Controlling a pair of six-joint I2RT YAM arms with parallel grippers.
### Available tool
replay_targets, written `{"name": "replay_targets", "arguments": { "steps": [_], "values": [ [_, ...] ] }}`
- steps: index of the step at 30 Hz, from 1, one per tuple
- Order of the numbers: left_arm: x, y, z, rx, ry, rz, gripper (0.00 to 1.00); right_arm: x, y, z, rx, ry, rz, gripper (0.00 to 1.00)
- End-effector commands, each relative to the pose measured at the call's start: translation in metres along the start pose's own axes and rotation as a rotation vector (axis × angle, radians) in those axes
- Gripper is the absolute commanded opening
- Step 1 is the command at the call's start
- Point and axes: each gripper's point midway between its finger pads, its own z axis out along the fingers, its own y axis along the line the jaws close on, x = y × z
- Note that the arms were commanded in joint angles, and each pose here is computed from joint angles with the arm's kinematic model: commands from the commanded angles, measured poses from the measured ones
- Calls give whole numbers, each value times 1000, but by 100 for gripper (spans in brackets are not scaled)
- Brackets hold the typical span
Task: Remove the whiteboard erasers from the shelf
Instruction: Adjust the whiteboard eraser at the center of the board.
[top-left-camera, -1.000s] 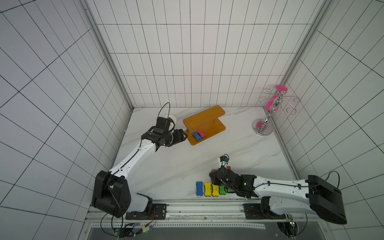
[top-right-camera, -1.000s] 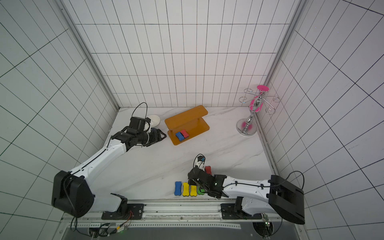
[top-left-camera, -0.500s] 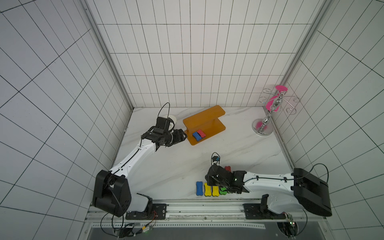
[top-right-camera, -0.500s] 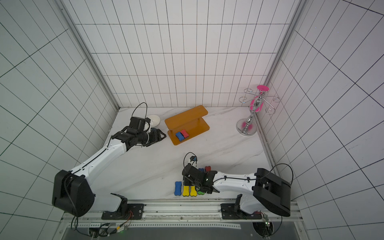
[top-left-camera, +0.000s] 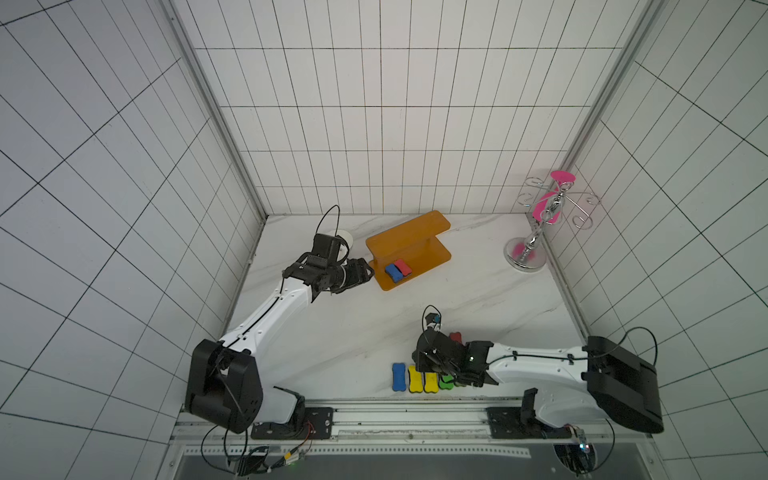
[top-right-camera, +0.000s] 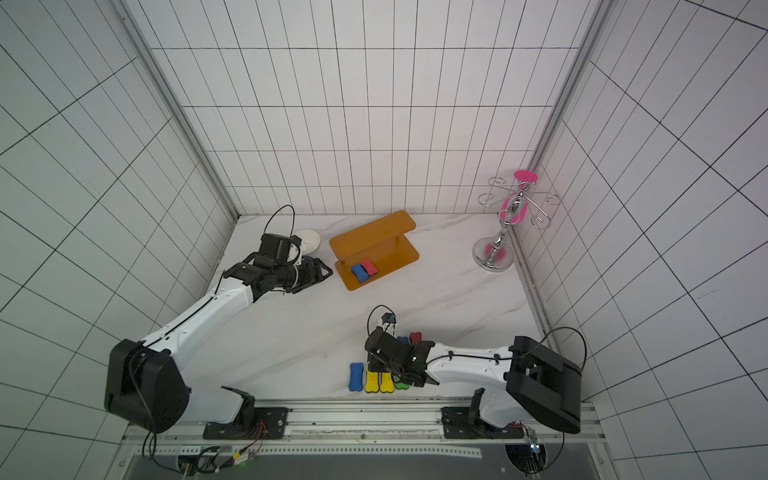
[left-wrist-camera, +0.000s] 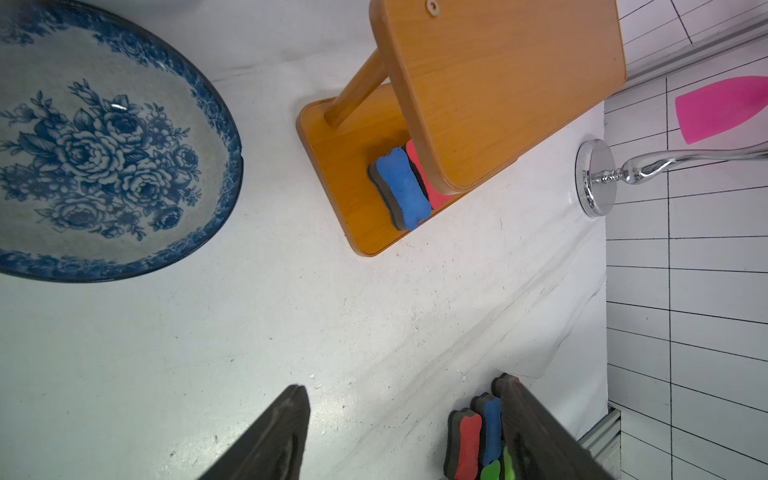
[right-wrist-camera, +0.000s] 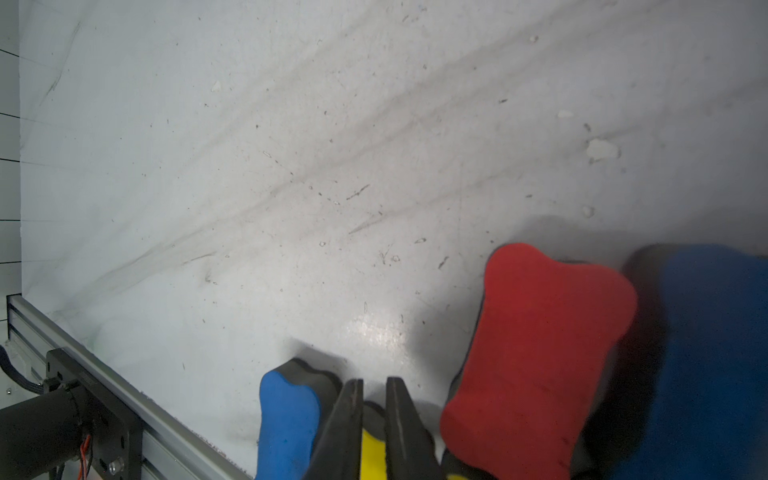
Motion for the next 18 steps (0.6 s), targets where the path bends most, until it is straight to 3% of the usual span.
{"name": "replay_targets", "arguments": {
  "steps": [1,18],
  "values": [
    [-12,-6,-1,12,-38,13,76,3,-10,0,30,14,10,16],
    [-12,-7,1,13,-34,6,76,6,-16,-1,48,19,18,15]
  ]
}}
